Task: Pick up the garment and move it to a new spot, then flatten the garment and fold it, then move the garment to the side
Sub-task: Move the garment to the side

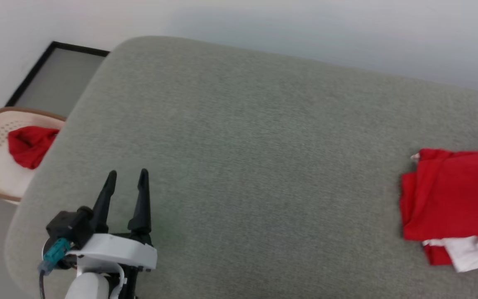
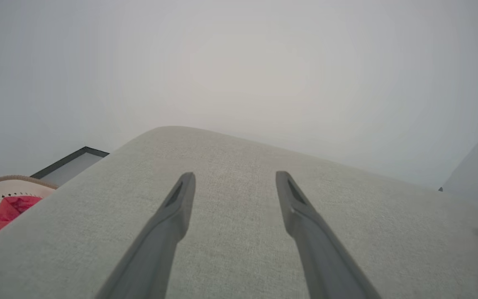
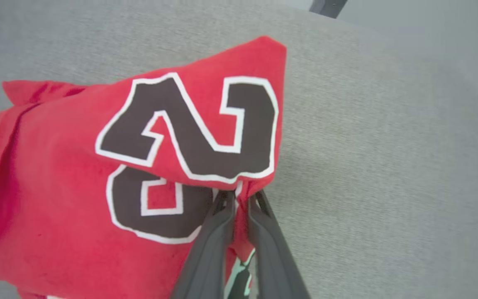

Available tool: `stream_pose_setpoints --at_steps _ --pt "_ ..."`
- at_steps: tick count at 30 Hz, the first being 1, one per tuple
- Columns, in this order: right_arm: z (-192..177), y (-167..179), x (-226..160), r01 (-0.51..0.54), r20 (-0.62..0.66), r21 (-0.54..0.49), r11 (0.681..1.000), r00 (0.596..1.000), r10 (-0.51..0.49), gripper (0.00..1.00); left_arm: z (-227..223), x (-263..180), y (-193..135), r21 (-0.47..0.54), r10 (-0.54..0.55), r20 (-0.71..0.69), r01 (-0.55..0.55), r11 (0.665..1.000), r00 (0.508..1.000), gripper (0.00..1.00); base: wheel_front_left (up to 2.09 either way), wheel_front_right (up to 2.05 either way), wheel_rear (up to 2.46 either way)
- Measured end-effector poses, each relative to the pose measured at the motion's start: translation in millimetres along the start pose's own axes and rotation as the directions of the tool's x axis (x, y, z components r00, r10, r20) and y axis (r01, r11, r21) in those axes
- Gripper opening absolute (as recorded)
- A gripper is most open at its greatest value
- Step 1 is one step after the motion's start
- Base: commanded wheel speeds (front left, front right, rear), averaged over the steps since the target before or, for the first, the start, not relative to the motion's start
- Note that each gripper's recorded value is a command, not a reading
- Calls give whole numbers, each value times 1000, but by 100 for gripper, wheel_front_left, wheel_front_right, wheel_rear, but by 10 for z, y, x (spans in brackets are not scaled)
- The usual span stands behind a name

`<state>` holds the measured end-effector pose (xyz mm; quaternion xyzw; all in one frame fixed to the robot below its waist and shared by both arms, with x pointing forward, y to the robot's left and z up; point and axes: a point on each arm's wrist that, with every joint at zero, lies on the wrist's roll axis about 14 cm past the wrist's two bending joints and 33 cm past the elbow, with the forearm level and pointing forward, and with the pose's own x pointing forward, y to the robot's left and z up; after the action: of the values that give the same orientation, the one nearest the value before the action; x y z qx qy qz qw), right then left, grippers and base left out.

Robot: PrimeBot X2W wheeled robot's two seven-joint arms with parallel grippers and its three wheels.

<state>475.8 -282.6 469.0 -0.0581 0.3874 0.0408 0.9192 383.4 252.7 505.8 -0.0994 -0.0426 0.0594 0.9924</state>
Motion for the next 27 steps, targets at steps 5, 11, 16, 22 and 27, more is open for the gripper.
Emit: stream_pose_setpoints --at_steps 5,11,16,22,27 --pt "106 -376 -67 83 46 -25 996 996 -82 0 -104 186 -207 5 -63 -21 64 998 998 100 0 0 0" --pt "200 -781 -110 181 72 -87 980 982 -175 0 -228 412 -397 8 -125 -42 125 992 991 100 0 0 0" --pt "239 -1115 -129 264 65 -177 948 964 -256 0 -400 580 -536 3 -167 -72 167 986 983 100 0 0 0" --pt "156 -1404 -113 331 24 -308 892 940 -341 0 -591 677 -641 -10 -194 -106 194 981 975 100 0 0 0" --pt "70 -1564 -68 358 -13 -434 827 915 -403 0 -688 712 -661 -12 -201 -125 202 979 971 100 0 0 0"
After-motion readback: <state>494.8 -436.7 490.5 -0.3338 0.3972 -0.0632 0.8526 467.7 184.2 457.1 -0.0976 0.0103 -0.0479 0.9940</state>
